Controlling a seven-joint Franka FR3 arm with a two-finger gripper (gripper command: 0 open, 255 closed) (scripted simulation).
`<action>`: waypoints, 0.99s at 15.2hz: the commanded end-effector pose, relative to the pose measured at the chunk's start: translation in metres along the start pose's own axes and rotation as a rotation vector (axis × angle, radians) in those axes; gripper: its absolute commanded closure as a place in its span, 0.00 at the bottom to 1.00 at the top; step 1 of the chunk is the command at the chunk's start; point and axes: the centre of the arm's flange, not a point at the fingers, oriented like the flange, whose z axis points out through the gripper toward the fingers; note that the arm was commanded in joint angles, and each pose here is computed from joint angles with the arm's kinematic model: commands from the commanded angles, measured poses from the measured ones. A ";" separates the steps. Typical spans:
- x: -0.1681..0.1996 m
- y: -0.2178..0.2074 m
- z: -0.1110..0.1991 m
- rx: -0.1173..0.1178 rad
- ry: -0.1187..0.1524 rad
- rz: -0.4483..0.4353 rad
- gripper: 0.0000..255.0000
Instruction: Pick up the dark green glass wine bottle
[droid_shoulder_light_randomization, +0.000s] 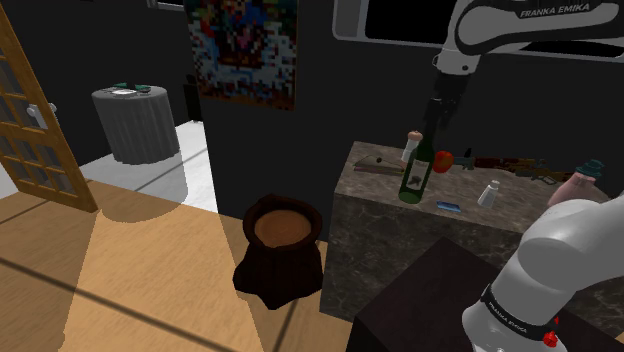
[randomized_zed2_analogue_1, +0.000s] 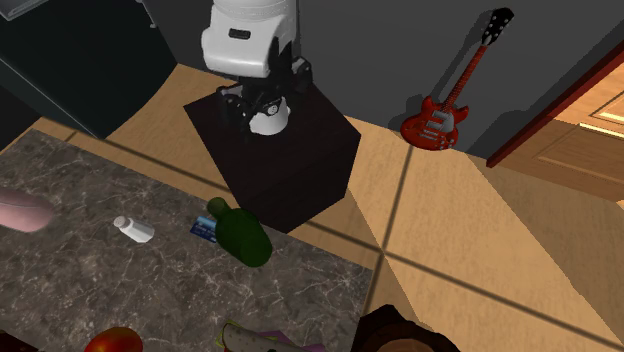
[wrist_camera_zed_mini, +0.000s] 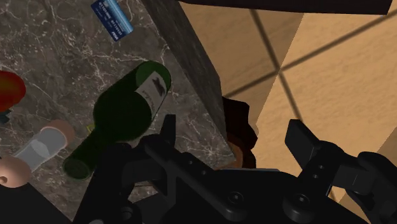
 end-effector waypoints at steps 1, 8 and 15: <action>0.008 0.025 0.002 0.002 0.017 0.003 0.00; 0.034 0.111 0.016 0.013 0.074 0.016 0.00; 0.045 0.148 0.038 0.017 0.098 0.022 0.00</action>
